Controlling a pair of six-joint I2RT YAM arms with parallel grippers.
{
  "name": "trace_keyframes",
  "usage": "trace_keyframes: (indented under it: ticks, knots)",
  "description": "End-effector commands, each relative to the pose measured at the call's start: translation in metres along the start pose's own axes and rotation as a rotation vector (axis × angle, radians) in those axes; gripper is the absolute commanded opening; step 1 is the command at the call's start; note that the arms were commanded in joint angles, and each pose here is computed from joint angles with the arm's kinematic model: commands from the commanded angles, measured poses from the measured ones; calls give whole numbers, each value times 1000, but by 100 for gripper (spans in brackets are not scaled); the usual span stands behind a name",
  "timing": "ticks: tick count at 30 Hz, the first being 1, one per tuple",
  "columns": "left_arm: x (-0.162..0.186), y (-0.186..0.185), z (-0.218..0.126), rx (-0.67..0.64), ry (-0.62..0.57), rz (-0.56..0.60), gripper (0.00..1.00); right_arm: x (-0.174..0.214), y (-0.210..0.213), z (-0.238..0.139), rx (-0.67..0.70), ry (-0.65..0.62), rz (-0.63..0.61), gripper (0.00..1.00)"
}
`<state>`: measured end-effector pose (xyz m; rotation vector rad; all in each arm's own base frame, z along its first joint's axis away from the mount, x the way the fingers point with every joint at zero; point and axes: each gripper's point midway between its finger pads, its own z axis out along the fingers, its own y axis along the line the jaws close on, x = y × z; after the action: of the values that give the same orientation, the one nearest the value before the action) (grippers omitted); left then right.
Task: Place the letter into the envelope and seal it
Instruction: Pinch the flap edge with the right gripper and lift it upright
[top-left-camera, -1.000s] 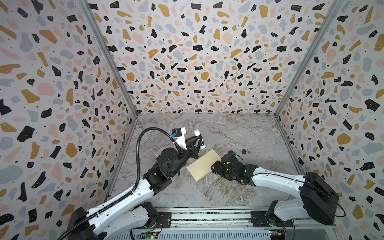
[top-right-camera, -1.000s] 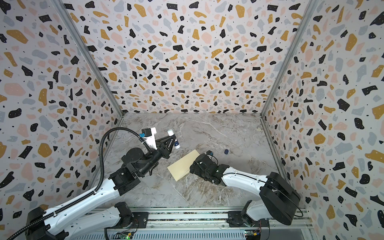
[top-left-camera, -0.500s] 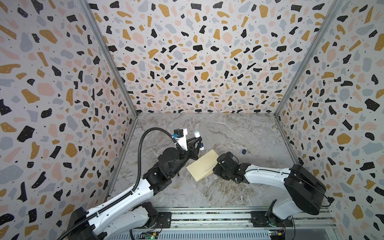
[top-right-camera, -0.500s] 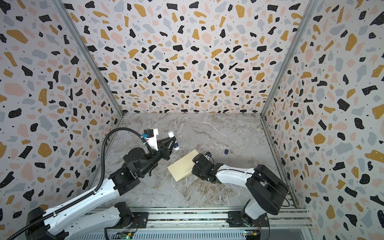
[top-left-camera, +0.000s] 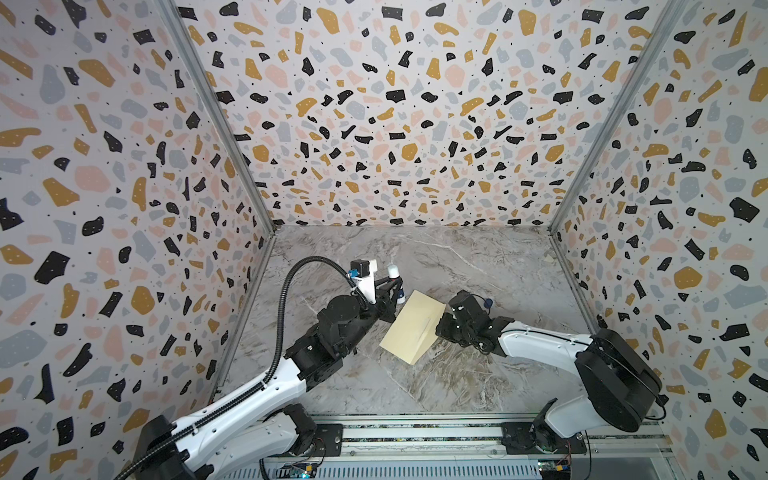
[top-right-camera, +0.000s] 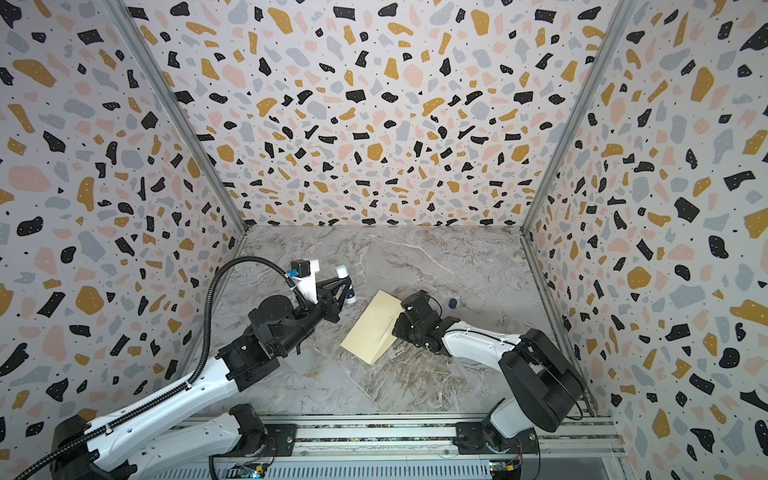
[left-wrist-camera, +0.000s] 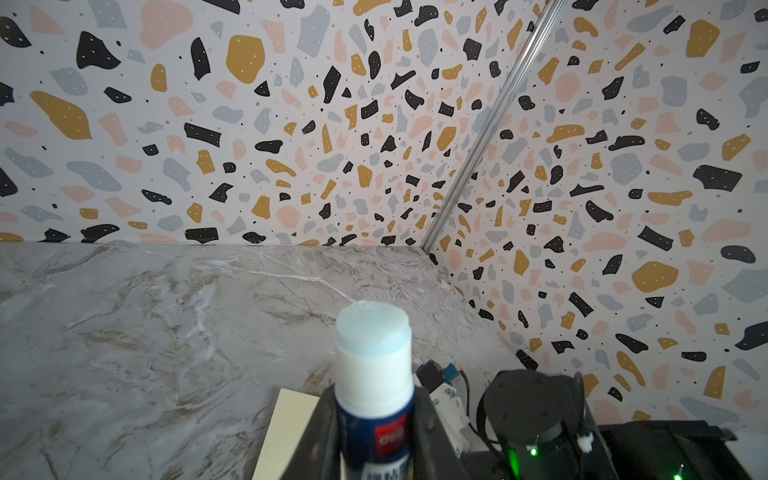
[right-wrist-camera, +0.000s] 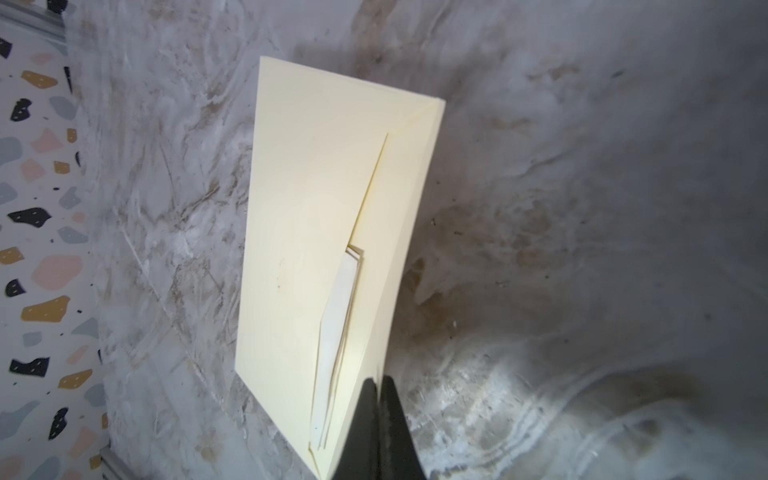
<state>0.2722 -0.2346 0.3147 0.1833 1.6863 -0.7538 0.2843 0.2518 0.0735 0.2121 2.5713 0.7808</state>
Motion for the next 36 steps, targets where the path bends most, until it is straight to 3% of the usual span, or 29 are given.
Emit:
trace_keyframes:
  ticks: [1, 6, 12, 17, 23, 27, 32, 36]
  knots:
    - [-16, -1, -6, -8, -37, 59, 0, -28, 26, -25, -103, 5, -242, 0]
    - [0, 3, -4, -8, -8, 103, 0, -46, 20, -33, -95, 88, -436, 0]
    - [21, 3, 4, -1, 8, 128, 0, -48, 12, -15, -111, 223, -529, 0]
    - [39, 1, 11, 1, 38, 148, 0, -45, 8, 8, -106, 331, -570, 0]
    - [56, 8, 16, -11, 49, 121, 0, -49, 5, 21, -85, 354, -536, 0]
    - [69, 13, 22, -25, 68, 98, 0, -56, 22, 14, -163, 324, -523, 20]
    - [90, 20, 29, -40, 103, 83, 0, -84, 53, -28, -312, 179, -502, 45]
    - [106, 26, 34, -49, 131, 73, 0, -101, 54, -63, -340, 14, -484, 48]
